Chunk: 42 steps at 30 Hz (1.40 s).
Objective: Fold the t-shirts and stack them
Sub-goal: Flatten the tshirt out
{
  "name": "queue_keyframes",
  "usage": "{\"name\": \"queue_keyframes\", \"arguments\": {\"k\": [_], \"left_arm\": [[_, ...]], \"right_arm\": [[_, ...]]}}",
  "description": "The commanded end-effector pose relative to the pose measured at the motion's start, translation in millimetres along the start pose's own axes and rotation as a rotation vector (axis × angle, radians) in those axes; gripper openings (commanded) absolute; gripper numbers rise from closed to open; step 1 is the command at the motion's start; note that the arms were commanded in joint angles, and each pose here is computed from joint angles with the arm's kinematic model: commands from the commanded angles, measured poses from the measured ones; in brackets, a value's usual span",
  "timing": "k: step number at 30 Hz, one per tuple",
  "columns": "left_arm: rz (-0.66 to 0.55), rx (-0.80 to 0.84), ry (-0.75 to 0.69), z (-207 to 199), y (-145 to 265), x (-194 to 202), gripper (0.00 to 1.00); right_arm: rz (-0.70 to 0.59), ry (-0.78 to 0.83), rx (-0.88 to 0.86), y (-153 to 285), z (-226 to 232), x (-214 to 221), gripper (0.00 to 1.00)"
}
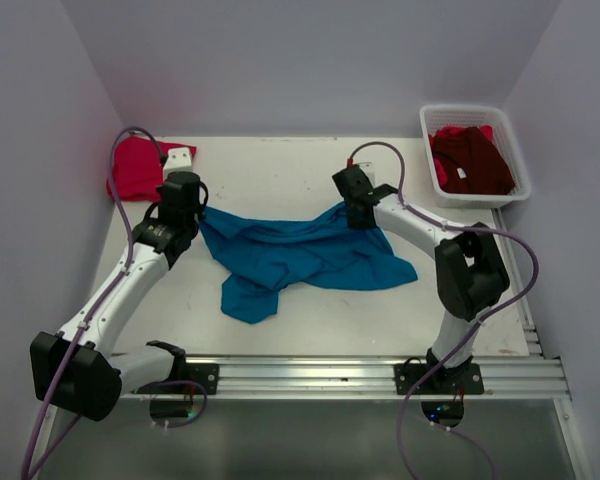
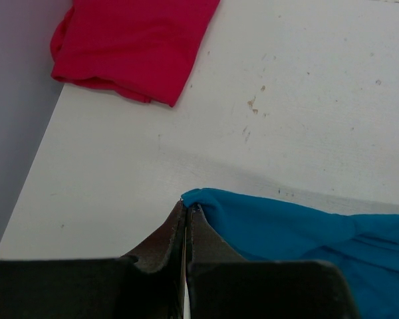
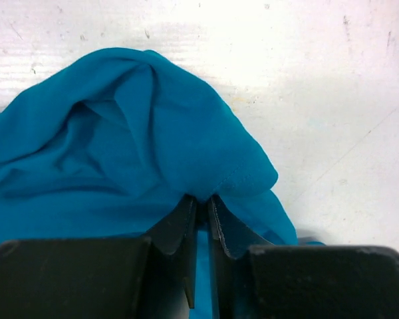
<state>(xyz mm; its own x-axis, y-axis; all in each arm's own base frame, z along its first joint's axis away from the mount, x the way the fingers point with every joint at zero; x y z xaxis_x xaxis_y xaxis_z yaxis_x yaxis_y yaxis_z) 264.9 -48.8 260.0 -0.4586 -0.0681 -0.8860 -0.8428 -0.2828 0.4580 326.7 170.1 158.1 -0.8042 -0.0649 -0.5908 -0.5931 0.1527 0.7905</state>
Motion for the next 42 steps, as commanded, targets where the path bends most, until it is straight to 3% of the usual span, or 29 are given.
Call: {"name": "queue_keyframes", "arguments": {"k": [1,8,15,18,20,26,31,42], "left_arm": [[-0.027,0.009,0.054,1,3,-5,0.00],[-0.033,0.001,0.047,4,6,-4,0.00],[-0.031,0.002,0.048,4,5,-2,0.00],[-0.030,0.002,0.049,4,5,-2,0.00],[-0.030,0.002,0.049,4,5,-2,0.00],[-0.027,0.004,0.043,5,6,-1,0.00],[-0.046,0.052,0.031,5,12,-4,0.00],[-0.211,0.158,0.076,17,66,-74,0.00]], "right_arm": [[-0.033,-0.001,0.027,9,-6,-11,0.11],[0.007,0.014,0.034,-8,1,-3,0.20],[0.011,0.020,0.048,-14,2,-2,0.18],[0.015,0.020,0.051,-17,2,0,0.11],[0.017,0.022,0.053,-18,3,1,0.01],[0.007,0.014,0.044,-9,0,-1,0.00],[-0.098,-0.039,0.023,37,-19,-18,0.00],[-0.411,-0.166,-0.020,167,-77,-60,0.00]]}}
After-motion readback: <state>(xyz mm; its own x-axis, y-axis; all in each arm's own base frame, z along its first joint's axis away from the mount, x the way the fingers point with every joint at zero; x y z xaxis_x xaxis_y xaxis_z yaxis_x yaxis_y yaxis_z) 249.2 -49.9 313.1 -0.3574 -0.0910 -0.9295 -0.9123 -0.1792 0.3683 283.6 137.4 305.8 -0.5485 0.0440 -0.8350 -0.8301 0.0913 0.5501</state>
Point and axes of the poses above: each gripper's point midway between its finger pads, its own y axis back along the fingers, its own z axis along the line the jaws close on, x = y × z, the point moved 10 cm from there along y, back along the fingers
